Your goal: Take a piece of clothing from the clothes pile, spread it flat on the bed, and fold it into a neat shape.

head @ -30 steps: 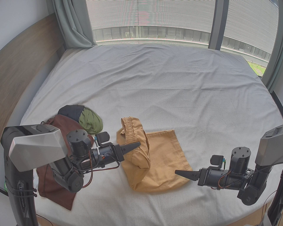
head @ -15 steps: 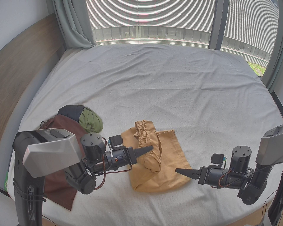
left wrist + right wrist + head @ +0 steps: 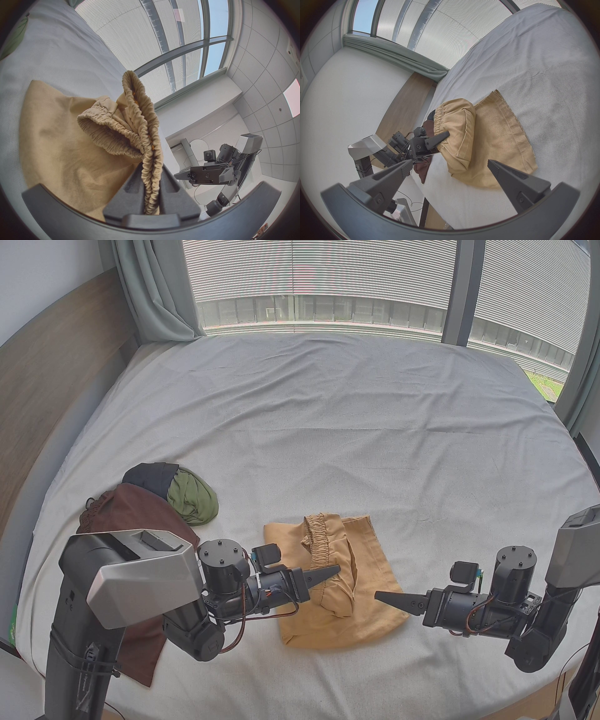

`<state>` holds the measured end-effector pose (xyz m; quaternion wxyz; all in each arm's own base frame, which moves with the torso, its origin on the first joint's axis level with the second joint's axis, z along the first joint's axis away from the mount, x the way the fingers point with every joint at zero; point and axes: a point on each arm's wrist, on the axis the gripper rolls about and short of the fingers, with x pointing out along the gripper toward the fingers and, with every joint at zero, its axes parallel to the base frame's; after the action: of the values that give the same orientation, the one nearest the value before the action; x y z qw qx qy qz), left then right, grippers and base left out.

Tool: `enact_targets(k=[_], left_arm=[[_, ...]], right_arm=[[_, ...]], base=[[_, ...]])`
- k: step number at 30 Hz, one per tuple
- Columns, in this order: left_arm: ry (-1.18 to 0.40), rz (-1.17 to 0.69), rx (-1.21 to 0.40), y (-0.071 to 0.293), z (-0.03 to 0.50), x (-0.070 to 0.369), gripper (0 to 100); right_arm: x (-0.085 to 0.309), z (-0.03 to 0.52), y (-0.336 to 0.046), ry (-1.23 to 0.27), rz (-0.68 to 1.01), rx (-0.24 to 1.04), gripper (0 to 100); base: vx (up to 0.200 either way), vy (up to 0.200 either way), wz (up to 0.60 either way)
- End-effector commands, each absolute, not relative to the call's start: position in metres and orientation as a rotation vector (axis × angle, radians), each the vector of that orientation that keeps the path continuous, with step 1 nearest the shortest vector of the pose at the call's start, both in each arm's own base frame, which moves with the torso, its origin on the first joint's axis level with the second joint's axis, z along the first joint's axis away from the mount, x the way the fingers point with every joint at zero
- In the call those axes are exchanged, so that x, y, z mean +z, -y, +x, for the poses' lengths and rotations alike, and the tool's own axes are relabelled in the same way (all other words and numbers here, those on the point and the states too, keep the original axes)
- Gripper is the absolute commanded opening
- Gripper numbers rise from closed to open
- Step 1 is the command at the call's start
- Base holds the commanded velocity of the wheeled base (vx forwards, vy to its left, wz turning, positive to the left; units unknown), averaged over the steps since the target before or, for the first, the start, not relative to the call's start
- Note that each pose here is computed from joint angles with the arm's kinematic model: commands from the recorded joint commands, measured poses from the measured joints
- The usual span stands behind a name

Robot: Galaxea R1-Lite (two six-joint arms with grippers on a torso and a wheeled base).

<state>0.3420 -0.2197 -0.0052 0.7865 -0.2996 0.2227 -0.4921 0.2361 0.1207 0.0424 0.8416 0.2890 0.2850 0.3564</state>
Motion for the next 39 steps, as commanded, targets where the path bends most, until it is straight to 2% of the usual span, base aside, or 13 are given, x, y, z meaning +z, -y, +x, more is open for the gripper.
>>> enact_targets(k=[1, 3, 4, 15, 21, 33, 39], left_arm=[[-0.495, -0.646, -1.057, 0.221, 0.342, -0.011, 0], [-0.496, -0.646, -1.056, 0.222, 0.342, -0.012, 0], [-0.496, -0.646, -1.056, 0.222, 0.342, -0.012, 100], [-0.469, -0.627, -1.045, 0.221, 0.342, -0.010, 100], [-0.427, -0.609, -1.028, 0.210, 0.335, 0.013, 100], [-0.346, -0.543, -0.940, 0.153, 0.334, 0.041, 100], [-0.308, -0.531, -0.881, 0.109, 0.317, 0.068, 100]], right_arm=[[0.043, 0.236, -0.121, -0.599, 0.611, 0.754, 100], [0.043, 0.236, -0.121, -0.599, 0.611, 0.754, 100], [0.043, 0.236, -0.121, -0.599, 0.611, 0.754, 100], [0.042, 0.236, -0.121, -0.603, 0.610, 0.754, 100], [0.041, 0.236, -0.123, -0.608, 0.609, 0.757, 100], [0.019, 0.262, -0.128, -0.620, 0.623, 0.721, 100], [-0.018, 0.277, -0.128, -0.703, 0.645, 0.660, 100]], base=[[0.000, 0.000, 0.00], [0.000, 0.000, 0.00], [0.000, 0.000, 0.00], [0.000, 0.000, 0.00], [0.000, 0.000, 0.00], [0.000, 0.000, 0.00], [0.000, 0.000, 0.00]])
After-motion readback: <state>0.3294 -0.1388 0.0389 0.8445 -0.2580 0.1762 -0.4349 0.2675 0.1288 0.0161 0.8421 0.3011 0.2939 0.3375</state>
